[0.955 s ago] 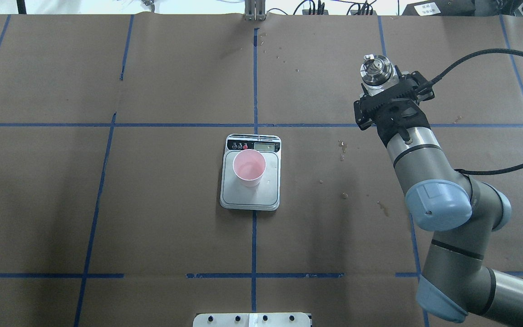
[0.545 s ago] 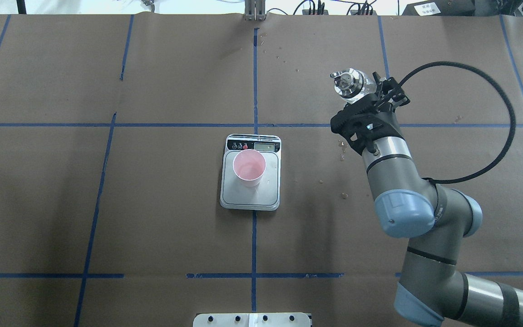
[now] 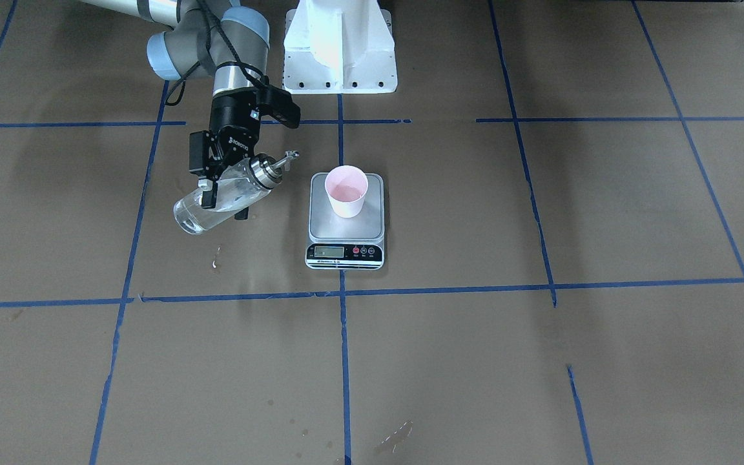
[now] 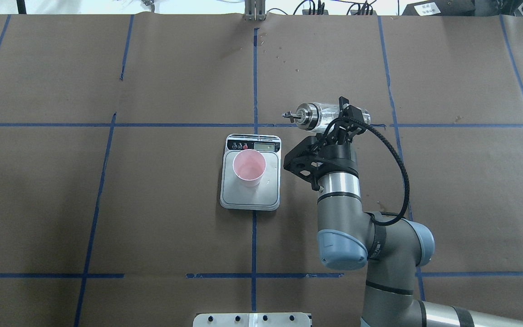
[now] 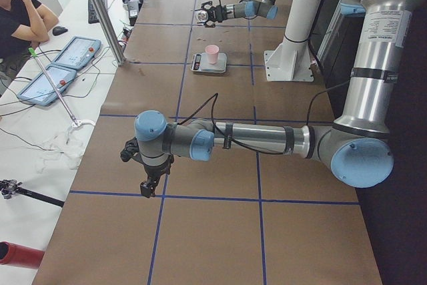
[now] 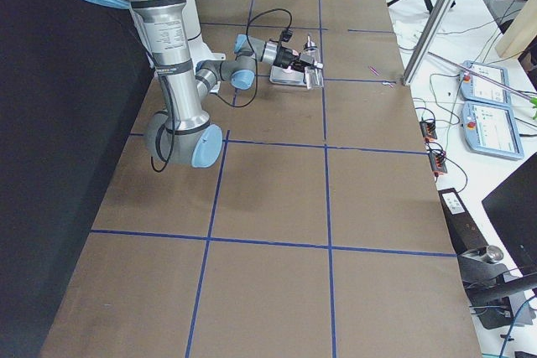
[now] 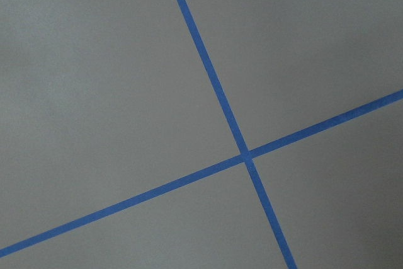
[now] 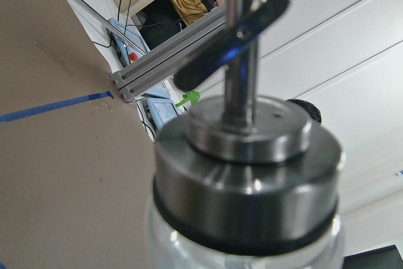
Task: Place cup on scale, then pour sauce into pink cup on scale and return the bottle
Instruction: 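Carry the bottle with the right gripper toward the pink cup, then tilt the bottle spout over the pink cup with the right gripper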
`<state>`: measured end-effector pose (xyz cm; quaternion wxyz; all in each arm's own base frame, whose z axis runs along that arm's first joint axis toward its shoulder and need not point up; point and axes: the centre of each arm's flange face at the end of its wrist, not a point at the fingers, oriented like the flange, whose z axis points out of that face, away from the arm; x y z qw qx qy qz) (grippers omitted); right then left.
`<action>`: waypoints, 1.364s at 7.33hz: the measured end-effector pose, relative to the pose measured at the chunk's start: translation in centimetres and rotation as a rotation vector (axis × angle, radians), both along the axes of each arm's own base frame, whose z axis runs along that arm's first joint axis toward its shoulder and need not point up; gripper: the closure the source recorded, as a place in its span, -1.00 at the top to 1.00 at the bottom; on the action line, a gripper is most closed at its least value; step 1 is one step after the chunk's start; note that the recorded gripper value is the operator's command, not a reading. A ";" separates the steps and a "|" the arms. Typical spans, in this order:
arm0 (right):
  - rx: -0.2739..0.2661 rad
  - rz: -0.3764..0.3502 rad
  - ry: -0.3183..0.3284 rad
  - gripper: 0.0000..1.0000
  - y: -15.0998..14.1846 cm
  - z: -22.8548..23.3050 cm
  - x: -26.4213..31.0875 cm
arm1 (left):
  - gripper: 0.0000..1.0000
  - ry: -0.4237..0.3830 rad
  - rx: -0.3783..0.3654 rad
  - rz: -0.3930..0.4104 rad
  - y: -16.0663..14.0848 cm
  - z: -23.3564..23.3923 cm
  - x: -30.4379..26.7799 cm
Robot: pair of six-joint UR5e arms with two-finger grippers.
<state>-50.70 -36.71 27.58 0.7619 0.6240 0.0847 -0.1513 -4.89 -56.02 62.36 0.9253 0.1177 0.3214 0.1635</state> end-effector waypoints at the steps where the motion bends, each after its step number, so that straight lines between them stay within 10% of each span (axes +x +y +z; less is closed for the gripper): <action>1: 0.011 0.013 0.043 -1.00 0.3 0.6 -0.9 | 1.00 -0.001 0.003 -0.001 0.0 -0.2 0.0; 10: 0.085 0.051 0.585 -1.00 0.8 -0.8 -2.0 | 1.00 -0.006 0.003 -0.002 0.1 0.2 -0.5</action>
